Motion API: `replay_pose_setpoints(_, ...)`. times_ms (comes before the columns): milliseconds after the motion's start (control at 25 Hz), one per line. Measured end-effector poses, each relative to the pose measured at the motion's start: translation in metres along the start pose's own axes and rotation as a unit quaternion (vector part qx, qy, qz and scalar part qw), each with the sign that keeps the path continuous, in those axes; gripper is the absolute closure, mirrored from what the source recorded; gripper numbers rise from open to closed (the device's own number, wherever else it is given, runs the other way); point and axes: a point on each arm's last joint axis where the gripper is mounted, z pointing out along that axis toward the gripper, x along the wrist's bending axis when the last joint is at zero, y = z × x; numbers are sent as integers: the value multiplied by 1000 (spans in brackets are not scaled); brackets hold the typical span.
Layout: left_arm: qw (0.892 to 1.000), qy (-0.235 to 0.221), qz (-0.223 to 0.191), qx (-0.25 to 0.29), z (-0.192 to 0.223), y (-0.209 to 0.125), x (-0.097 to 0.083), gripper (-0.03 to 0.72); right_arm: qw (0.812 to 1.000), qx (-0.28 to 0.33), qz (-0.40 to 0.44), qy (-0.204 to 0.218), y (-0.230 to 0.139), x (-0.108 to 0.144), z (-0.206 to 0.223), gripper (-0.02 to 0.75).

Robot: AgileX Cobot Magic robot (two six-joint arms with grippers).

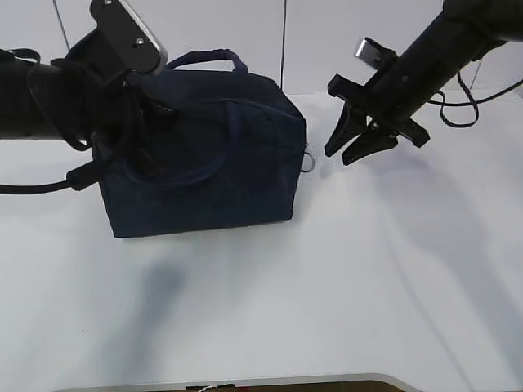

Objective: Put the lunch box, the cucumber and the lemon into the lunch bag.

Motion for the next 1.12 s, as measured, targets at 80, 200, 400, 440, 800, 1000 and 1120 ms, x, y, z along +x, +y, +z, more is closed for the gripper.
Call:
replay_pose_setpoints(80,1000,2,0,2,0,-1,1,692,1000,-7,-28,2,2,3,-4,395)
replay_pose_setpoints(200,1000,2,0,2,0,-1,1,692,998,-9,-65,12,3,5,-5,332)
replay_pose_setpoints(400,1000,-4,0,-4,0,0,0,692,988,-28,-151,2,-1,15,-25,318)
replay_pose_setpoints(440,1000,-6,0,-6,0,1,-1,692,983,-34,-178,-6,-3,18,-32,317)
replay_pose_setpoints(800,1000,-22,0,-21,0,4,-4,692,935,-88,-339,-64,-27,51,-98,317)
replay_pose_setpoints(1000,999,-37,0,-37,0,6,-6,692,919,-110,-365,-96,-40,62,-127,317)
replay_pose_setpoints(1120,998,-46,9,-45,-1,8,-8,691,916,-117,-371,-100,-46,66,-136,316)
